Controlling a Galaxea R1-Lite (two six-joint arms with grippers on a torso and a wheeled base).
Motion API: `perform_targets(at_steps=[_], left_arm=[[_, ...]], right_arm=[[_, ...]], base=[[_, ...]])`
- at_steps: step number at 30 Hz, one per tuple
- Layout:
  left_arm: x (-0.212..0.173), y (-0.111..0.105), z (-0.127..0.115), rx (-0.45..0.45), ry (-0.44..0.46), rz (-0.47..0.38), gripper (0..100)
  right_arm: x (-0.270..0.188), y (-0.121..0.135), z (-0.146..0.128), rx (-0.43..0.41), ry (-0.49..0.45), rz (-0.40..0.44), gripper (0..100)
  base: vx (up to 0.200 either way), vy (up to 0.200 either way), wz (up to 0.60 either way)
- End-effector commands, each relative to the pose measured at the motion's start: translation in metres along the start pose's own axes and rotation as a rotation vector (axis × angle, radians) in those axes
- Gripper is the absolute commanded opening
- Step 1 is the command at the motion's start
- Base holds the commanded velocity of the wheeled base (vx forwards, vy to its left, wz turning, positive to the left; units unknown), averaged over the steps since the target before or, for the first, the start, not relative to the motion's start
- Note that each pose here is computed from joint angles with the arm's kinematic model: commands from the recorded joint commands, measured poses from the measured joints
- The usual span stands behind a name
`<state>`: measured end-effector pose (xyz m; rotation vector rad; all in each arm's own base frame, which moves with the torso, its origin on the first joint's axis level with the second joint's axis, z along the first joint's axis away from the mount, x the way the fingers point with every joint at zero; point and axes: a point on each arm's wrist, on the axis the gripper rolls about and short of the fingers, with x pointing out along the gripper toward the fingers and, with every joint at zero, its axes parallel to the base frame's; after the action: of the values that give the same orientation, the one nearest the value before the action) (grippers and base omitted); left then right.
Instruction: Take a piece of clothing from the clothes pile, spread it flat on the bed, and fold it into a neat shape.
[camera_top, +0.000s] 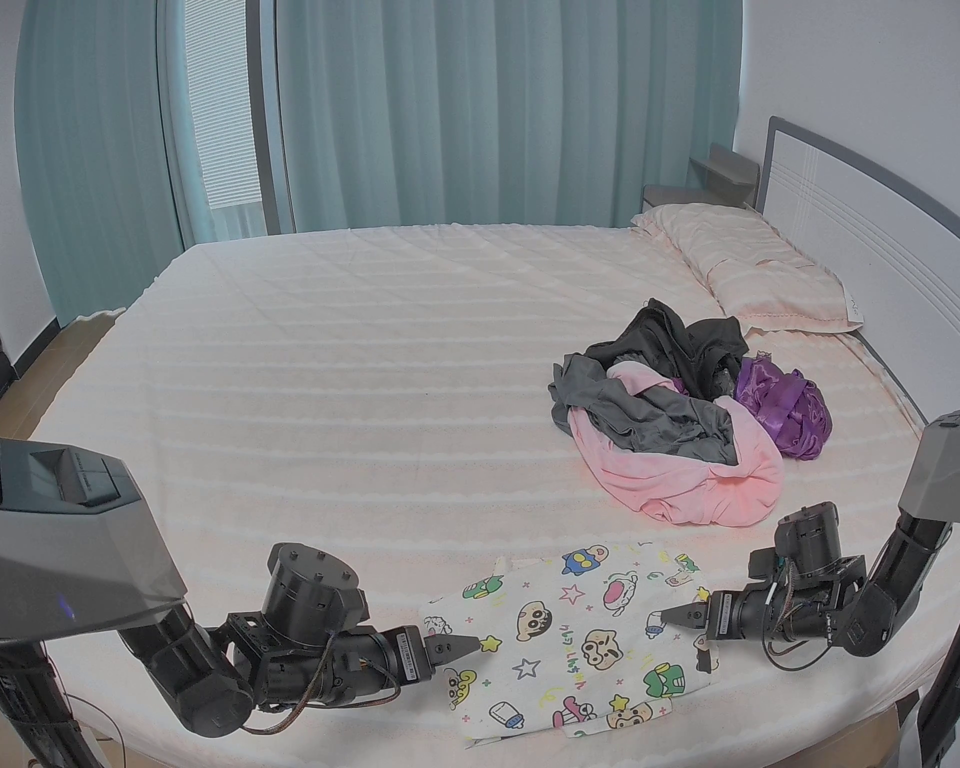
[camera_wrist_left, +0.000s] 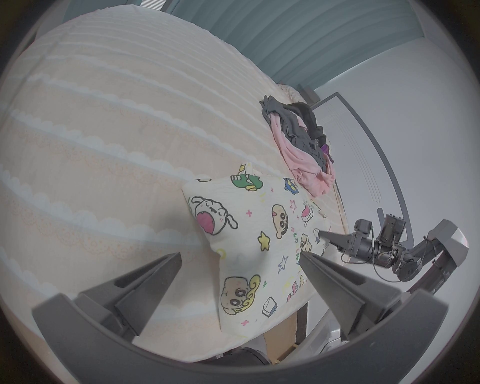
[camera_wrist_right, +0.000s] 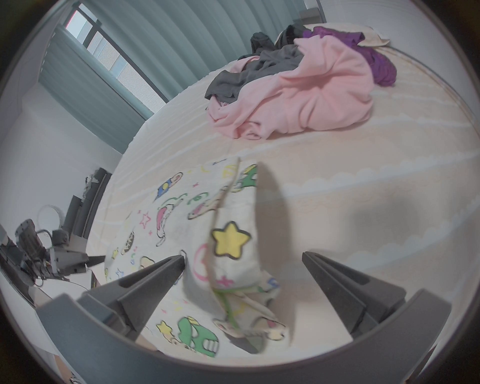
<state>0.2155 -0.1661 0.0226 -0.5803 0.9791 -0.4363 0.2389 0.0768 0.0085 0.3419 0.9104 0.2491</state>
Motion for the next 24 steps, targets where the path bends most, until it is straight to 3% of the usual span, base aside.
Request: perform_targets(at_steps=[1, 4, 9, 17, 24], left_arm=[[-0.005, -0.002, 0.008, -0.005, -0.038, -0.016, 100], [-0.004, -0.003, 0.010, -0.024, -0.046, -0.019, 100], [-0.002, -0.003, 0.011, -0.036, -0.046, -0.020, 100], [-0.002, -0.003, 0.011, -0.036, -0.045, -0.021, 100], [-0.001, -0.003, 0.011, -0.036, -0.045, -0.021, 100]], right_arm=[[-0.020, -0.011, -0.003, -0.032, -0.001, -0.027, 100], [-0.030, -0.015, -0.010, -0.104, 0.058, 0.028, 100], [-0.029, -0.017, -0.019, -0.142, 0.125, 0.084, 100], [-0.029, -0.017, -0.012, -0.130, 0.093, 0.103, 100], [-0.038, -0.027, 0.006, -0.100, -0.013, 0.124, 100]], base=[[0.000, 0.000, 0.00], [0.000, 0.000, 0.00], [0.000, 0.000, 0.00], [0.000, 0.000, 0.00], [0.000, 0.000, 0.00]])
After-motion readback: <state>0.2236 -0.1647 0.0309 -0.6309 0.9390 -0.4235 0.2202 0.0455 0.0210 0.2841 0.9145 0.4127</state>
